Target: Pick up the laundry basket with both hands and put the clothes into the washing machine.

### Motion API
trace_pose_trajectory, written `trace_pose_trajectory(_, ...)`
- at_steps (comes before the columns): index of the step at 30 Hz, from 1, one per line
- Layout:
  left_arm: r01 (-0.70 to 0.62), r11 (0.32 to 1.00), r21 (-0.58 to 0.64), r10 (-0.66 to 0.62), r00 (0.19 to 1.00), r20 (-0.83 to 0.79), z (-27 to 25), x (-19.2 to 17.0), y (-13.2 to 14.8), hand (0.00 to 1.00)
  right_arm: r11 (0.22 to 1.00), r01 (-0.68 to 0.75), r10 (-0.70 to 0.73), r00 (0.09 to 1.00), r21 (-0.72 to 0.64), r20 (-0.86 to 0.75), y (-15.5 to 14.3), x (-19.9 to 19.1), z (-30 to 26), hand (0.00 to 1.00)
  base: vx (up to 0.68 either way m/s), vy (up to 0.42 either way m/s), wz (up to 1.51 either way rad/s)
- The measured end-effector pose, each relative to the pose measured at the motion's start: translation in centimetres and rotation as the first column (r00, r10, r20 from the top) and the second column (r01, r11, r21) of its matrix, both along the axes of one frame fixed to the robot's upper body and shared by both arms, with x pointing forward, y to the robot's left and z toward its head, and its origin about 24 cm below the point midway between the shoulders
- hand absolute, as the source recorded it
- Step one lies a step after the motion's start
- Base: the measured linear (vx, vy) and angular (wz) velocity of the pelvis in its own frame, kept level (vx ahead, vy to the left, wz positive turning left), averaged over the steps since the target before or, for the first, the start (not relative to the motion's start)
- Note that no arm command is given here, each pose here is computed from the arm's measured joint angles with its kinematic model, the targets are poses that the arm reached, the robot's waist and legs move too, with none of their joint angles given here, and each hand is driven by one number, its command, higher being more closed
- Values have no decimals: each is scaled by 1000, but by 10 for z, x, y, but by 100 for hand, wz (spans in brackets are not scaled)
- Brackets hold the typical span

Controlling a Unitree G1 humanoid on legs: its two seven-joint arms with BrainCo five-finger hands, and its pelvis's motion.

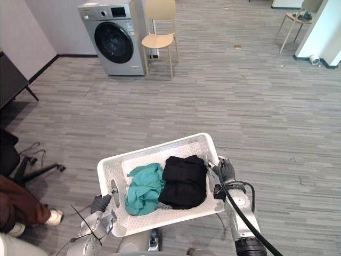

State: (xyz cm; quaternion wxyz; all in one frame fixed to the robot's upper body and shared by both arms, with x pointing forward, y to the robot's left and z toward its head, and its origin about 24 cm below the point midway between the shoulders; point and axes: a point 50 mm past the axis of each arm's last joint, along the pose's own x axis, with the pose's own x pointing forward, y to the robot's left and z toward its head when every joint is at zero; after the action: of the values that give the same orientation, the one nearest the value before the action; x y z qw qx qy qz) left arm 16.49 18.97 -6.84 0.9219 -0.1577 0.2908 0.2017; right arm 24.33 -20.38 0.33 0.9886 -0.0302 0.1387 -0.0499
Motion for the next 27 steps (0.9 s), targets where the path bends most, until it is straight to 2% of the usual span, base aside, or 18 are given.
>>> trace_pose_trajectory(5,-43,999,-15,42,999,-18,-2,-10,2,100,1000,-25,26,1000,9,-16,5,2,-4,100,625,224,-37)
trace_pose_trajectory(14,4,998,55,-5,1000,14,8,2,13,100,997,8,-6,1000,70,-27,12,-3,-14,100,641,126,24)
trace_pose_trajectory(20,57,993,100,-60,998,25,13,11,17,100,995,42,-39,999,90,-27,10,-10,-14,100,577,-136,45)
trace_pose_trajectory(27,63,997,38,-62,998,-21,2,3,-3,100,996,75,-72,995,50,-65,-8,-20,-19,100,672,-234,9)
